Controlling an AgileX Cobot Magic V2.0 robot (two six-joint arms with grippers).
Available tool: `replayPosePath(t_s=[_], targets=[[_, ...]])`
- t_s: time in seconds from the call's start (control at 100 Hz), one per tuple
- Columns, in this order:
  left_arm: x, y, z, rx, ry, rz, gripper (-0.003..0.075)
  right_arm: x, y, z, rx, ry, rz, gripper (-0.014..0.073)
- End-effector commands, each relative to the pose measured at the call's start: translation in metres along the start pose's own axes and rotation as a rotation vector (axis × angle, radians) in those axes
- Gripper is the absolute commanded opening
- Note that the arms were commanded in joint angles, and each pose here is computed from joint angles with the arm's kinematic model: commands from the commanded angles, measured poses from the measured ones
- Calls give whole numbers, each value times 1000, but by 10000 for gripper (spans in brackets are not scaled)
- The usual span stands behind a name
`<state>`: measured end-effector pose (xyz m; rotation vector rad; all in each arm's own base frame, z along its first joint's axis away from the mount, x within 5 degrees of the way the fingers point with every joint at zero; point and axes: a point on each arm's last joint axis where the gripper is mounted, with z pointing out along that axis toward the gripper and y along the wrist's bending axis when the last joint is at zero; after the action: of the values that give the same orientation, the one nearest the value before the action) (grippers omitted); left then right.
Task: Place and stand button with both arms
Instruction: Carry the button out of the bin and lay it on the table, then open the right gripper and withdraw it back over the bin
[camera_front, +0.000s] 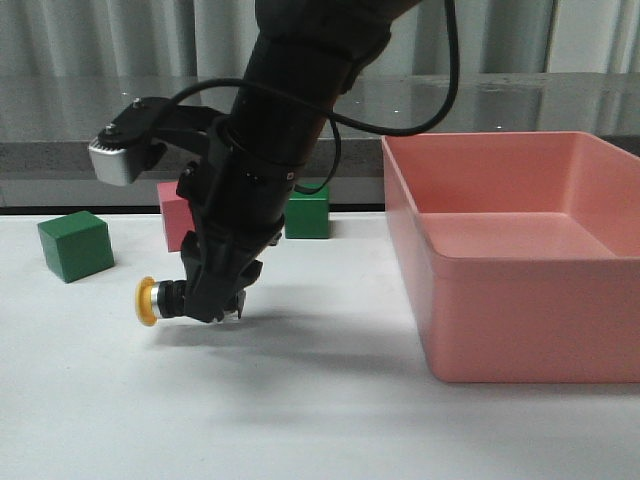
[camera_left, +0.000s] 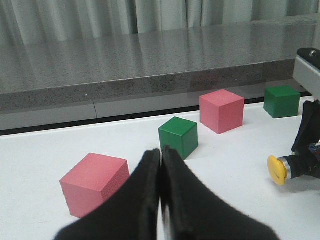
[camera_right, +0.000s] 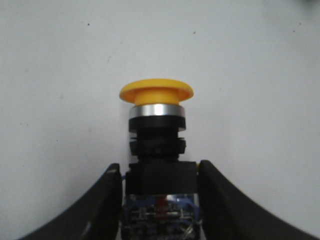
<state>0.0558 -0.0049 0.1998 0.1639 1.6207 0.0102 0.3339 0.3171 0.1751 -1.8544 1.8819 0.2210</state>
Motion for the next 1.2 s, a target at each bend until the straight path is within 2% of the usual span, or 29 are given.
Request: replayPosePath(t_s=[0.0,0.1,0.17,0.36,0.46,0.66,0.75,0.82,1.02,1.19], targets=[[6,-1,0,-3,-67,-13,-20,-19,-9,-27,79,-84,-25,-20],[6,-1,0,-3,-67,-13,-20,-18,-9,-24,70,-78,-23,29],[6,-1,0,-3,-67,-13,-20,-18,-9,-24,70,-78,-23,120],[6,-1,0,-3,-67,-13,-20,-18,-10,-24,80,-84,-22,540],[6,-1,0,-3,-67,-13,-20,-20,-13,-31,106,-102,2,649],[6,-1,0,-3,-67,-13,-20,-25,-19,-79,141,-146,60,613],[6,-1,0,-3,-67,-13,-20,-25,-21,-110,152,-167,117,536],[6,-1,0,-3,-67,-13,-20,-22,-23,-139,170,-188,175,409],[6,-1,0,-3,-67,-13,-20,0,-22,-224,208,-218,339,-94],[6,-1,0,-3,-67,-13,-20,26,-15,-284,250,-234,513,-76]])
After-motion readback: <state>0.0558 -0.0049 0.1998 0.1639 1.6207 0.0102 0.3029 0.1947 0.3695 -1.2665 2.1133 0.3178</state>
